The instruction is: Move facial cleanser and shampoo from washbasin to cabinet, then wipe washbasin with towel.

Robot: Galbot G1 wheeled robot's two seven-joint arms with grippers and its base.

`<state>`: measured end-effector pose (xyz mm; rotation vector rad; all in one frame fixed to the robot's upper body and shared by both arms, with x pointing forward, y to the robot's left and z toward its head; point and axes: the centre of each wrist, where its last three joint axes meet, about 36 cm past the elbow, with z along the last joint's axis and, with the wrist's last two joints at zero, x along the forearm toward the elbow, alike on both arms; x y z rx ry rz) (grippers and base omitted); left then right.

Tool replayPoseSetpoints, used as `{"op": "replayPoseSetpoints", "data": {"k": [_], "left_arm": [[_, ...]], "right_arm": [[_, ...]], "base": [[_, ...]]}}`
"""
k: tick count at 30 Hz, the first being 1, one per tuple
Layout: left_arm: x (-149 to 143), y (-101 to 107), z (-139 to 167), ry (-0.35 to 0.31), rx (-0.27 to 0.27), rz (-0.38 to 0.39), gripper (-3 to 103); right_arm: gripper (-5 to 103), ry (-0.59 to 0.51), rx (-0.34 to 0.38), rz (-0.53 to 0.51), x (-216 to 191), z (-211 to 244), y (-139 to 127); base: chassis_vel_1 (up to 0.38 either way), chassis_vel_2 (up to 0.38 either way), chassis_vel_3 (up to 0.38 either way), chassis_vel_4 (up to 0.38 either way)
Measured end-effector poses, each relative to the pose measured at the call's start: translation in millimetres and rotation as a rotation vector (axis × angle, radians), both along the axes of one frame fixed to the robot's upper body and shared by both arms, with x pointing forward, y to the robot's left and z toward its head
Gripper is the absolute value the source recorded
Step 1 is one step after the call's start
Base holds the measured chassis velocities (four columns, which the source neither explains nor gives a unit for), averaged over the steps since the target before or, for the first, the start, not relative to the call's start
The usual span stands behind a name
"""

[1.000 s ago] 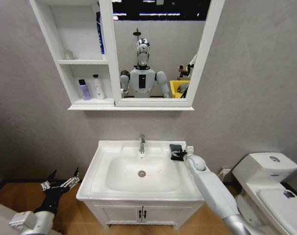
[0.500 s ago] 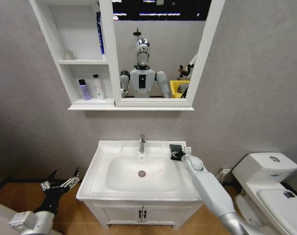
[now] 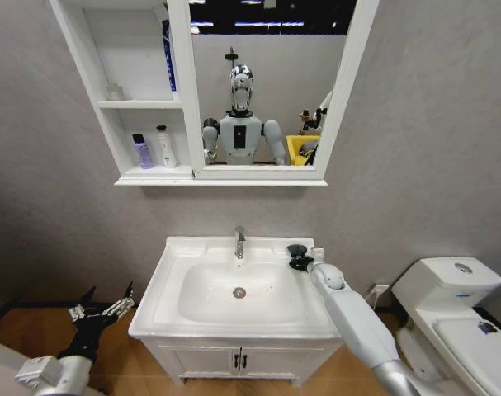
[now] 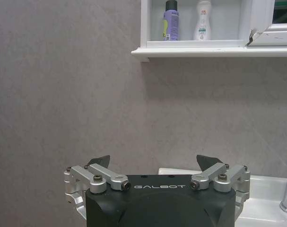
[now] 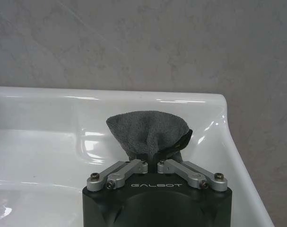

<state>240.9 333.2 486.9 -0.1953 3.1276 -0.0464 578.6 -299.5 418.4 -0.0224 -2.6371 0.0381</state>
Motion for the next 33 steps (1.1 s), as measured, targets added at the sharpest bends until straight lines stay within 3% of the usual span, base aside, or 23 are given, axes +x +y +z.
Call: {"op": "replayPoseSetpoints", "data": {"k": [5,11,14,23,33], "left_arm": [[0.0,0.0,0.0,0.0,0.0,0.0,100],[0.0,0.0,0.0,0.0,0.0,0.0,100],[0.0,0.0,0.0,0.0,0.0,0.0,100],[0.0,0.0,0.0,0.0,0.0,0.0,100],[0.0,0.0,0.0,0.0,0.0,0.0,100]], "right_arm": [[3,-0.03,0.016,0.015,-30.8,9.0,30.8],[3,0.07,0.153,0.021,-74.1,22.1,87.9],[3,0.102,0.162,0.015,-77.9,20.1,100.2],[3,0.197,0.103,-0.042,-86.9,-23.9,89.5],[3,0.206,0.08,-0.033,-82.2,-52.8,88.5]], "base": [[0.0,0.0,0.0,0.0],[0.0,0.0,0.0,0.0],[0.0,0.0,0.0,0.0],[0.0,0.0,0.0,0.0],[0.0,0.0,0.0,0.0]]}}
